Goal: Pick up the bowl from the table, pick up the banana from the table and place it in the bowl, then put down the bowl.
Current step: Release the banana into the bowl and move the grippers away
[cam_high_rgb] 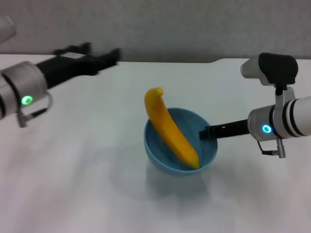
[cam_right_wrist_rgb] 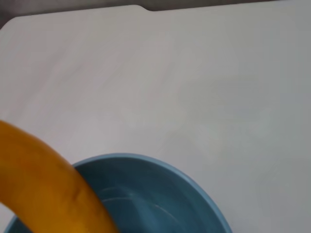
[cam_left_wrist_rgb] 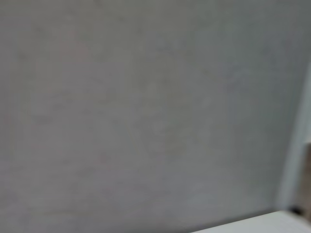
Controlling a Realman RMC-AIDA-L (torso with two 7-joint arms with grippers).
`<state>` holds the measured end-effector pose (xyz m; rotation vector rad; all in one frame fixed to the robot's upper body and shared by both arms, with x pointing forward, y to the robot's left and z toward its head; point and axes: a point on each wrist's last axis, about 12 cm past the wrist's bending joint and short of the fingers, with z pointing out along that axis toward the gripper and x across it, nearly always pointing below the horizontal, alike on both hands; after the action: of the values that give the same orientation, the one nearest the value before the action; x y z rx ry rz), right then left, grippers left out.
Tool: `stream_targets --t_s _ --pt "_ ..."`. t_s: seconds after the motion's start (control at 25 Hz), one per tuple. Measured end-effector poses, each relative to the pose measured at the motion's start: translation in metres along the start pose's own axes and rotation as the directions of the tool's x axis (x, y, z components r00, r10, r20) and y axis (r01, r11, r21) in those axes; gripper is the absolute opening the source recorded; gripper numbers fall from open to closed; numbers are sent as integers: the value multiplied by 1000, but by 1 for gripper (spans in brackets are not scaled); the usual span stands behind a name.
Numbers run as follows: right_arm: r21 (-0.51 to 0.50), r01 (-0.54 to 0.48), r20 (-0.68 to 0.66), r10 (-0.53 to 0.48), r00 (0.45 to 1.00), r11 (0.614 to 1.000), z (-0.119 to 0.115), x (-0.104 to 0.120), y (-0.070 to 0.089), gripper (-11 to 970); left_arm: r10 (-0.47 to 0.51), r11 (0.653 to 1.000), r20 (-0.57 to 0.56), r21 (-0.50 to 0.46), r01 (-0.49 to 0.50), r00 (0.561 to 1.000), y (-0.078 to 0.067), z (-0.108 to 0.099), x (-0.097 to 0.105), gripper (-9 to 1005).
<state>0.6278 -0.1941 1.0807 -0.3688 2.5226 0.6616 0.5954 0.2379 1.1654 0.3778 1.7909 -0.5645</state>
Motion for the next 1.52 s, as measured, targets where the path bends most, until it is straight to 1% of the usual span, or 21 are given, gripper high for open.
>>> stream_targets --t_s 0.12,0.28,0.4,0.56,0.68,0.8,1.04,1.2,1.52 --pt "4 6 -10 -6 1000 1000 0 -2 0 51 45 991 -22 -122 -48 999 19 -4 0 895" --pt "32 28 -45 -27 999 999 0 -10 -2 55 60 970 -88 -229 -79 994 35 -7 0 895" --pt "42 50 -59 -48 997 998 2 -17 1 58 56 952 -143 -290 -96 988 42 -5 -1 895" --pt "49 92 -39 -90 995 995 3 -30 8 63 40 931 -194 -350 -107 980 46 -2 0 895" --pt "40 122 -38 -121 992 992 6 -37 16 66 27 929 -203 -357 -100 979 46 -1 0 895" --pt "34 131 -61 -129 990 991 10 -36 19 69 16 930 -215 -357 -94 976 45 0 2 896" --pt "25 131 -103 -128 986 991 14 -25 20 75 -37 926 -230 -373 -53 973 48 -4 14 896" --pt "24 124 -120 -121 985 992 15 -19 18 79 -77 920 -247 -391 -27 966 54 -4 23 896" --pt "33 120 -146 -114 983 992 16 -12 14 88 -92 918 -235 -396 -8 968 56 -4 22 896"
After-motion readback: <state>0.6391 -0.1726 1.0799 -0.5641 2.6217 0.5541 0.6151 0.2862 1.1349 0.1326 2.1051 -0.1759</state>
